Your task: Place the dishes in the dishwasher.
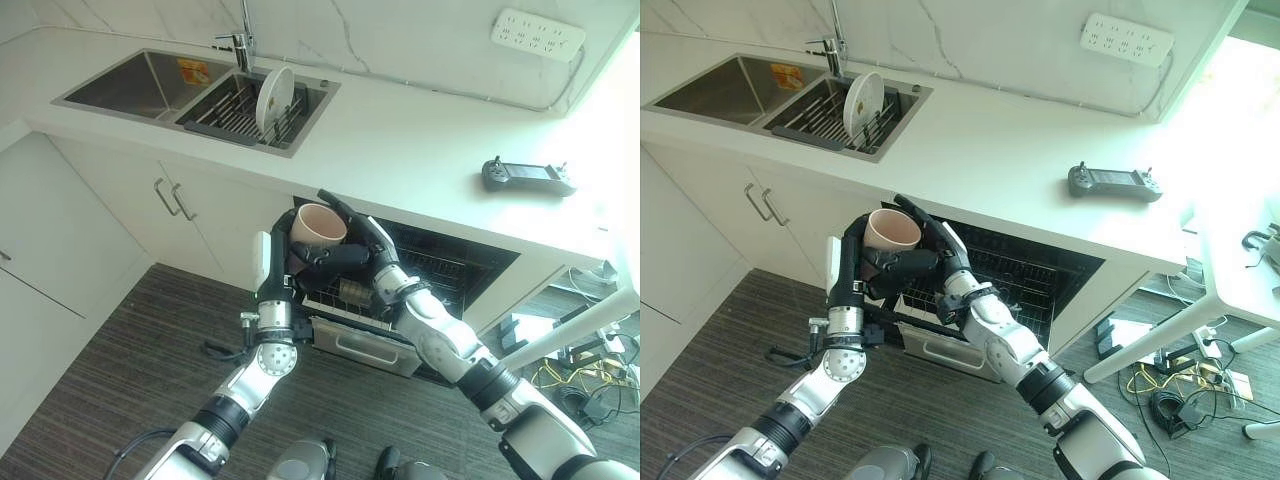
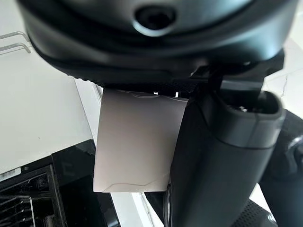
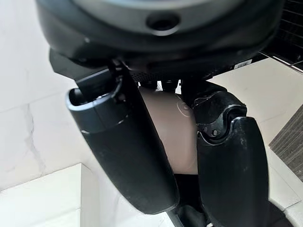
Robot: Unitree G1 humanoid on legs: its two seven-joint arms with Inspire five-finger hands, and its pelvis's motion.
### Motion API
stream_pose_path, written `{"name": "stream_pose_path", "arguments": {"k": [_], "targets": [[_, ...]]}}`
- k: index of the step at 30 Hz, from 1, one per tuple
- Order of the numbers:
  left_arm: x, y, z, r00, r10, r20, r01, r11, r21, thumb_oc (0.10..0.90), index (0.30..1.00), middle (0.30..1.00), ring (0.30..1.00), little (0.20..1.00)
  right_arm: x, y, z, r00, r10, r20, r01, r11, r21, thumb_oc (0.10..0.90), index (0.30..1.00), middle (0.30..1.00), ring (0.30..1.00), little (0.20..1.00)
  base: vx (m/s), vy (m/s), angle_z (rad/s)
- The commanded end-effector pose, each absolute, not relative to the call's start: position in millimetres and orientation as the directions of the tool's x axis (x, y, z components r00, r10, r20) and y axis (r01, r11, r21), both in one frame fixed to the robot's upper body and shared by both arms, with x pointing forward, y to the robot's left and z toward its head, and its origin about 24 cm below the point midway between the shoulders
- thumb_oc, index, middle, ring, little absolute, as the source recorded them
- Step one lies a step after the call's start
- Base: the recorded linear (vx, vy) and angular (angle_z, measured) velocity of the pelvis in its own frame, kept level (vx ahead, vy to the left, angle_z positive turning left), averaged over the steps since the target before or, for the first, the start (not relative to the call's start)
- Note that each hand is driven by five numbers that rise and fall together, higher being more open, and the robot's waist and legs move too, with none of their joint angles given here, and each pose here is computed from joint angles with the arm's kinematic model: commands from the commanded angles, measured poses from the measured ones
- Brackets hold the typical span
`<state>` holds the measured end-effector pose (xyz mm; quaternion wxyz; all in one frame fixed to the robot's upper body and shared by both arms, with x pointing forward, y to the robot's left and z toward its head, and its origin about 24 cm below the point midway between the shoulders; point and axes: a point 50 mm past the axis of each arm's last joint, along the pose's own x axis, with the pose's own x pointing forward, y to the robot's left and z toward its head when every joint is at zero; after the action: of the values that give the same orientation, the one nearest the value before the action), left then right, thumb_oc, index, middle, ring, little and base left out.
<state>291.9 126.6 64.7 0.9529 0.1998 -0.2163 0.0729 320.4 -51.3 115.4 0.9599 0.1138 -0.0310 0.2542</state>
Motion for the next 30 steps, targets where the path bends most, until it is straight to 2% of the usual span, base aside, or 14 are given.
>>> {"name": "stream_pose_path", "arguments": {"k": [1,3,7,8,28,30], "targets": [[257,26,107,0.627,-0.411,0.662,0.159,0.899,0.408,0.4,0.3,0.3,0.3,0.3,280,22,248,0.447,0.628,0.637,-0.806,0.592,-0.017,0.8,0.9,0.9,0.9,0.9,-0.01,-0.008,-0.06],[256,24,108,0.614,-0.429,0.663,0.182,0.894,0.41,0.4,0.3,0.3,0.3,0.3,278,22,251,0.422,0.658,0.624,-0.837,0.547,-0.012,0.8,0.9,0.9,0.9,0.9,-0.01,-0.001,-0.07],[257,24,112,0.605,-0.418,0.678,0.175,0.9,0.398,0.4,0.3,0.3,0.3,0.3,279,28,243,0.452,0.679,0.578,-0.855,0.514,0.066,0.8,0.9,0.9,0.9,0.9,0.0,0.001,-0.01],[256,24,112,0.596,-0.418,0.686,0.178,0.901,0.395,0.4,0.3,0.3,0.3,0.3,281,31,238,0.46,0.694,0.555,-0.856,0.512,0.069,0.4,0.3,0.3,0.3,0.3,0.0,0.0,0.0],[255,23,116,0.577,-0.405,0.709,0.164,0.908,0.385,0.4,0.3,0.3,0.3,0.3,284,30,238,0.474,0.663,0.58,-0.849,0.519,0.1,0.4,0.3,0.3,0.3,0.3,0.0,0.0,0.0],[255,24,116,0.579,-0.402,0.71,0.159,0.909,0.385,0.525,0.488,0.488,0.488,0.488,285,28,239,0.493,0.649,0.58,-0.836,0.537,0.109,0.4,0.3,0.3,0.3,0.3,0.0,0.0,0.0]]}}
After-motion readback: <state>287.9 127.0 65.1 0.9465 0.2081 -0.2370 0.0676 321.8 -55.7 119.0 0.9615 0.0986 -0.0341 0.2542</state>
